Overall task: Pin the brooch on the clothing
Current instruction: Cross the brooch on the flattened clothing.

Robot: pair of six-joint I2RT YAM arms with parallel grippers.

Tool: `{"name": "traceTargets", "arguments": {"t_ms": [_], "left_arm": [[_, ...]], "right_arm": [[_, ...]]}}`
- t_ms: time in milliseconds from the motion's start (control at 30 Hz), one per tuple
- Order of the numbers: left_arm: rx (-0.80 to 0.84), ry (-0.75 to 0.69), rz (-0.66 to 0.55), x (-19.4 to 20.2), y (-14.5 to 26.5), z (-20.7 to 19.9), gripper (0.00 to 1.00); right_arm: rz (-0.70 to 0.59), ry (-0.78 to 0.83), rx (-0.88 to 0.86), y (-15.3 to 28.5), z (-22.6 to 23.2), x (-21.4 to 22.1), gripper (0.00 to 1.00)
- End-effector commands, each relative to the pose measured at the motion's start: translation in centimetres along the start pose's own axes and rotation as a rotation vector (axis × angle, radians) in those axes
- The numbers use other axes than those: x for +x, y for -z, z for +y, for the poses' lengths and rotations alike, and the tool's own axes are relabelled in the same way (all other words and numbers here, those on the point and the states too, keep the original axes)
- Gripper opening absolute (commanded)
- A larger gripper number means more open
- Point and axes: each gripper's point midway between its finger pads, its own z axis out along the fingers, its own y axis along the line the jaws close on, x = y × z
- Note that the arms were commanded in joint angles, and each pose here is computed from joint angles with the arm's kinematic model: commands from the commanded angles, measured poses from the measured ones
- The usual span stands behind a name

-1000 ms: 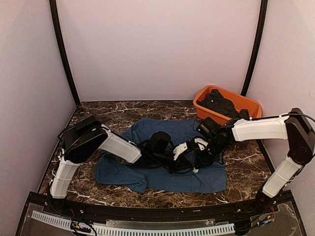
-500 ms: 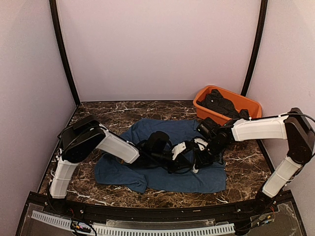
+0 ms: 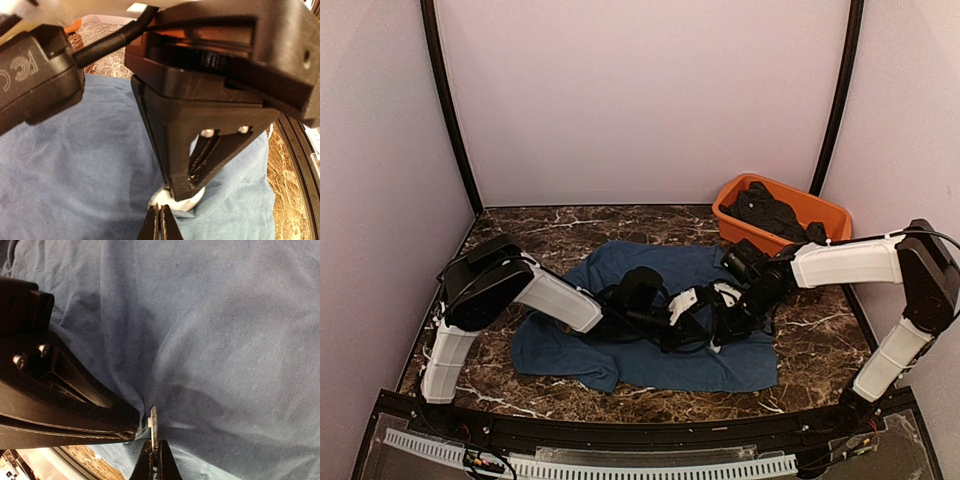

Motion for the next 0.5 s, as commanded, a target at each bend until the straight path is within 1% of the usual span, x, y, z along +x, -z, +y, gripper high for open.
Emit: {"name": "traceTargets", "arguments": {"t_ms": [0,300,433,467], "left_arm": [[-0.11,-0.053,-0.117,-5.2,2.3,2.1,0.01],[-0.129,-0.052,-0.11,-5.1,2.3,2.4,0.01],[-0.144,-0.052,-0.115,-5.3,2.6,2.6,0.01],[-0.145,-0.054,-0.118,-5.4,2.6,2.6,0.03]], "right_arm": [[0.115,0.012,-0.076,-0.3,0.9,3.4,0.0],[0.079,0.032,-0.135,1.2,2.4,3.2,0.0],[0.073,-0.007,-0.141,1.5,1.8,3.2,0.0],[0.072,-0.025,-0.136,1.5,1.5,3.1,0.0]]}}
